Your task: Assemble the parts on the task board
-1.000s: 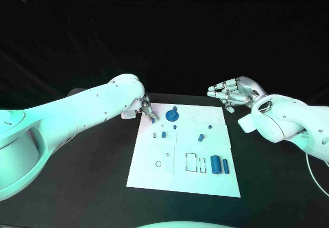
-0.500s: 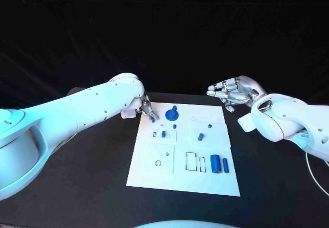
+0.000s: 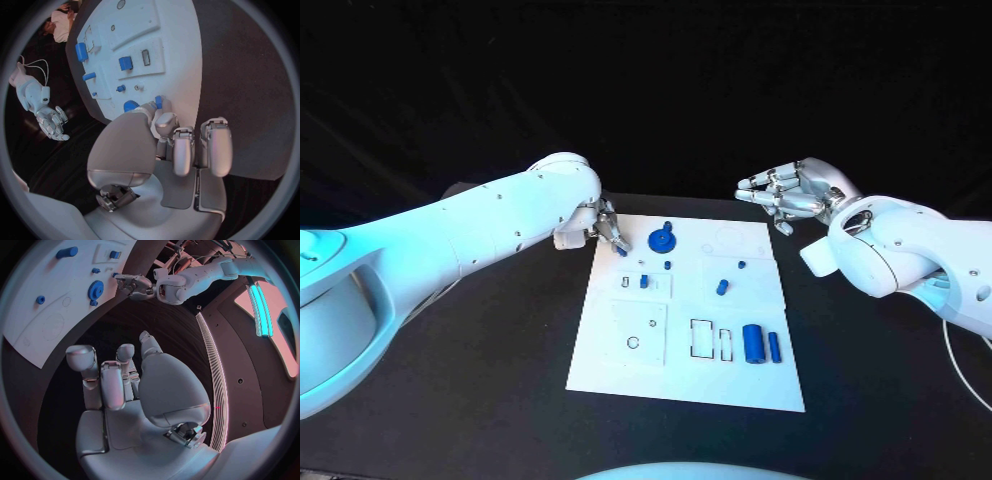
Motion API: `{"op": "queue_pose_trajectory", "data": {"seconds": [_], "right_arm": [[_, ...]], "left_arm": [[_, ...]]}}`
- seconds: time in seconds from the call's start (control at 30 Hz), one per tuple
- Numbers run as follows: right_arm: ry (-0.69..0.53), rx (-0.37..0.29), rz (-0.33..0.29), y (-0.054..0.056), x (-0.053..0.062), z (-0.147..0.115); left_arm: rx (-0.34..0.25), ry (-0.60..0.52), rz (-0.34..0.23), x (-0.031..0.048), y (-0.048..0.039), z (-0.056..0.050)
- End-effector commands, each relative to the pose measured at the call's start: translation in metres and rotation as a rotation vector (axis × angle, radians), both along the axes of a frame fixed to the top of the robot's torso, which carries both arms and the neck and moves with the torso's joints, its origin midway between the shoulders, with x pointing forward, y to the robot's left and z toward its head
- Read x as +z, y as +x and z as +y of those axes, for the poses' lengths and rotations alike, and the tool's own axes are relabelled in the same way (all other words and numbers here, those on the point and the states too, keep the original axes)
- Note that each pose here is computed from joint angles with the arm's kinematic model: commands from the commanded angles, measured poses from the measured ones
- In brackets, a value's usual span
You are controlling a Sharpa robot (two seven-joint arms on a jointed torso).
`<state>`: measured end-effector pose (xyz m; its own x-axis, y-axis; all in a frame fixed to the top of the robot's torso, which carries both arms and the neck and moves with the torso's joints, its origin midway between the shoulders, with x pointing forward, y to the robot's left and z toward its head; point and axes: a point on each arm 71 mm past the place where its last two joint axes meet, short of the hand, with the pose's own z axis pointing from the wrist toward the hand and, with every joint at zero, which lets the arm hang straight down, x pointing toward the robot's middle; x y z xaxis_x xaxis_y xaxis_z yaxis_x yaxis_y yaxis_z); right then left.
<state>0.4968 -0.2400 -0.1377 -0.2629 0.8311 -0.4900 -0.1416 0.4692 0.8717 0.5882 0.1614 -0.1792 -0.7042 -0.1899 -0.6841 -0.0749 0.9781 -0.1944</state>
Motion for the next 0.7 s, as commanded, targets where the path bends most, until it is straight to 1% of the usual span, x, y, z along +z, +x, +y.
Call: {"op": "queue_pose_trajectory", "data": {"seconds": [0.03,0.17,0.33,0.5,0.57,0.7], "right_arm": [[-0.006,0.016,-0.002,-0.001,0.0,0.002],[-0.006,0.015,-0.002,-0.001,0.0,0.001],[-0.005,0.014,-0.003,-0.001,0.0,0.001],[-0.004,0.013,-0.003,-0.001,0.0,0.0],[-0.004,0.012,-0.003,-0.001,0.0,0.0],[-0.004,0.01,-0.003,-0.001,0.0,-0.001]], "left_arm": [[-0.021,-0.077,-0.004,0.0019,-0.0028,-0.006],[-0.032,-0.114,-0.029,0.0048,-0.0079,-0.006],[-0.037,-0.145,-0.065,0.0087,-0.0145,-0.003],[-0.051,-0.173,-0.104,0.0129,-0.0242,-0.001],[-0.065,-0.168,-0.12,0.0124,-0.029,0.0],[-0.085,-0.15,-0.15,0.0074,-0.0372,0.003]]}}
